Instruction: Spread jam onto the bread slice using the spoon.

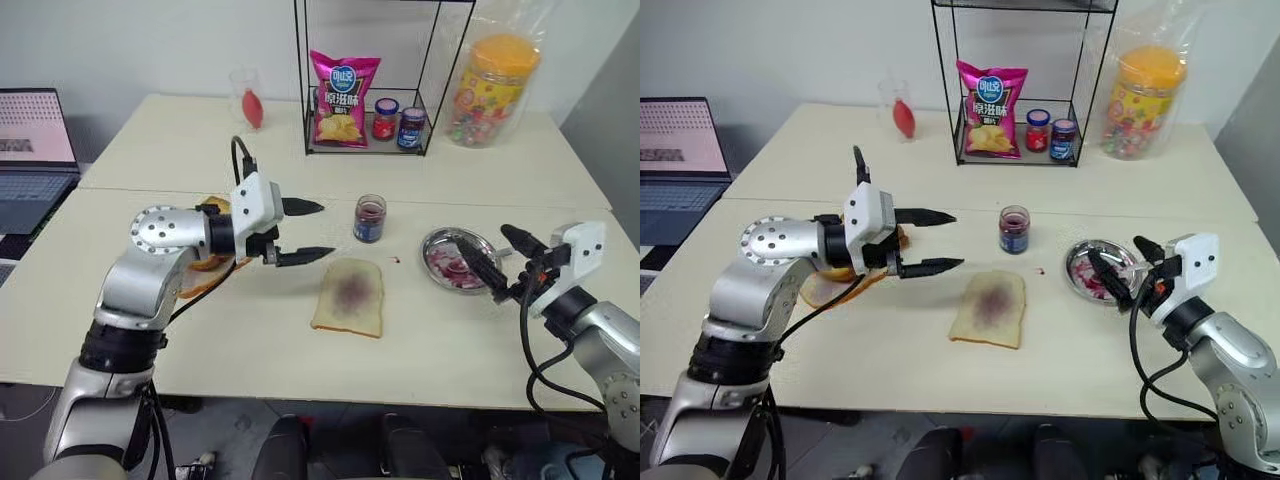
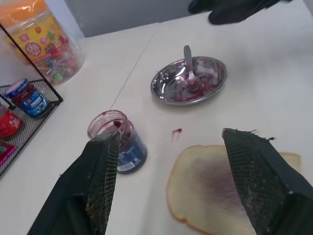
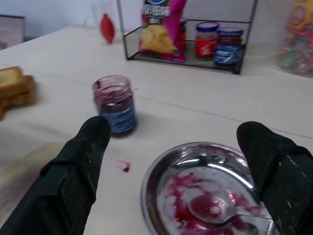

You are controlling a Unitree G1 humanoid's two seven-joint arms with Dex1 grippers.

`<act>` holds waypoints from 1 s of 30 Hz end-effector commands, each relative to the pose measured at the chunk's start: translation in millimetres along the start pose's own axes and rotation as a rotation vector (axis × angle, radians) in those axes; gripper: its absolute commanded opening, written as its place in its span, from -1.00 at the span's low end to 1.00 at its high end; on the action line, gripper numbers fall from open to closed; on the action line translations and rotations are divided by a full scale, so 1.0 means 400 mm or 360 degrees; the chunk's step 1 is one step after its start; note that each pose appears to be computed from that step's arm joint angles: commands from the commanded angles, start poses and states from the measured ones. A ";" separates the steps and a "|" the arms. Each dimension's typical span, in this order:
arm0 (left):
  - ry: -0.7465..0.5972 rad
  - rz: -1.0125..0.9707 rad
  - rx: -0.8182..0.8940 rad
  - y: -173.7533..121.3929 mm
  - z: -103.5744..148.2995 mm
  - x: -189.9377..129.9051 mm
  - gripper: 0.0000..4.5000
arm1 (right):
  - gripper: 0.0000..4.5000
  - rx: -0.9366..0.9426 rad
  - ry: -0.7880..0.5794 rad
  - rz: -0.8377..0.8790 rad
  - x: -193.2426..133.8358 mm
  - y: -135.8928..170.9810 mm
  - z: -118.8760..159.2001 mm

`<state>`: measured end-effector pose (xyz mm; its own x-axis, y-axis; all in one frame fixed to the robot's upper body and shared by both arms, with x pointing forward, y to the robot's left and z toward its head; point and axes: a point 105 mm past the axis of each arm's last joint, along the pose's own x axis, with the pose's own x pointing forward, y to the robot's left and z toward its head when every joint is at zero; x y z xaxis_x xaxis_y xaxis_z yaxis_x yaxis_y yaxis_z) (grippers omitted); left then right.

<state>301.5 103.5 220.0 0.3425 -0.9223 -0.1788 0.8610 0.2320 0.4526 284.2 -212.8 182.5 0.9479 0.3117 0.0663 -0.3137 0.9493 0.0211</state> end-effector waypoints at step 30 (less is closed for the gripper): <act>-0.0042 -0.0226 0.0126 -0.123 0.022 0.116 1.00 | 1.00 0.1045 0.0002 -0.0143 0.125 -0.197 -0.167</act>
<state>276.1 49.1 184.9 0.2076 -0.9426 -0.2616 0.8828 0.0653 0.4652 354.8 -269.4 101.0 0.9753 0.2193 -0.0279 -0.1525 0.7589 0.6331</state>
